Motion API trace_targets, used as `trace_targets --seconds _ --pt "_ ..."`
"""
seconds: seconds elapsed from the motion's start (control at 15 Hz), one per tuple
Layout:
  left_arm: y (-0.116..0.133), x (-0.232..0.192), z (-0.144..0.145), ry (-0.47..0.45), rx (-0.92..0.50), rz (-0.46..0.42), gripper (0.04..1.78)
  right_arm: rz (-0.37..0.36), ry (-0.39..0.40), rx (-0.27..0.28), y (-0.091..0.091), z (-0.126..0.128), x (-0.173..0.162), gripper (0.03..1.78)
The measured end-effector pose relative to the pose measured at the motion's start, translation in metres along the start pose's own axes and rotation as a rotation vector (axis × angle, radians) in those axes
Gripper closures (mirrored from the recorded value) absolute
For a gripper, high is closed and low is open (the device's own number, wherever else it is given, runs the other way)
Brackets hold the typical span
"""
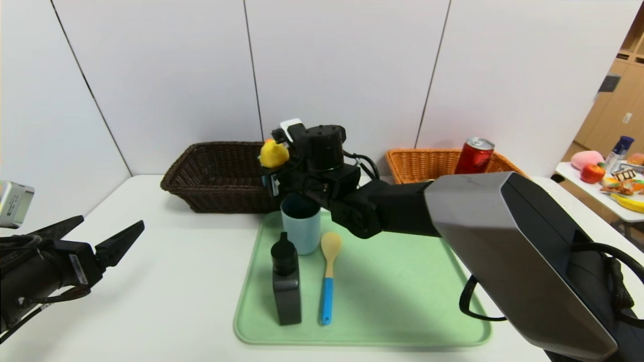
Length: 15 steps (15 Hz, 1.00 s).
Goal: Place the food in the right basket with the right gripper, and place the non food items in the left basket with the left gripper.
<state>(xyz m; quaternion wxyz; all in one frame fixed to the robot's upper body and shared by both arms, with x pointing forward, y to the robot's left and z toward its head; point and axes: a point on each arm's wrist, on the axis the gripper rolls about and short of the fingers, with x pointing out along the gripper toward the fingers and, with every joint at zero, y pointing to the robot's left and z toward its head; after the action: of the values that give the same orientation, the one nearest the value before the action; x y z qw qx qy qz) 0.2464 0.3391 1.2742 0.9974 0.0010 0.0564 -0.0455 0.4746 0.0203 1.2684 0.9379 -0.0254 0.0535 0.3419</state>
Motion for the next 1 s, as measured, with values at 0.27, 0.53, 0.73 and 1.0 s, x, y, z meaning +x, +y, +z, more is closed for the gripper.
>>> trace_targets --seconds 0.27,0.53,0.73,1.0 --pt "0.000 -0.001 -0.001 0.002 0.000 0.000 0.13 -0.012 0.005 0.000 -0.004 -0.002 0.001 1.10" --pt "0.000 0.000 0.000 -0.002 0.000 0.000 0.13 -0.032 0.008 0.001 -0.015 -0.004 0.003 1.10" --pt "0.000 0.000 0.000 -0.002 0.000 0.000 0.13 -0.040 -0.004 0.002 -0.019 -0.004 0.003 0.90" --pt "0.000 0.000 0.001 -0.004 0.003 0.000 0.13 -0.035 -0.093 -0.007 -0.019 -0.003 0.007 0.58"
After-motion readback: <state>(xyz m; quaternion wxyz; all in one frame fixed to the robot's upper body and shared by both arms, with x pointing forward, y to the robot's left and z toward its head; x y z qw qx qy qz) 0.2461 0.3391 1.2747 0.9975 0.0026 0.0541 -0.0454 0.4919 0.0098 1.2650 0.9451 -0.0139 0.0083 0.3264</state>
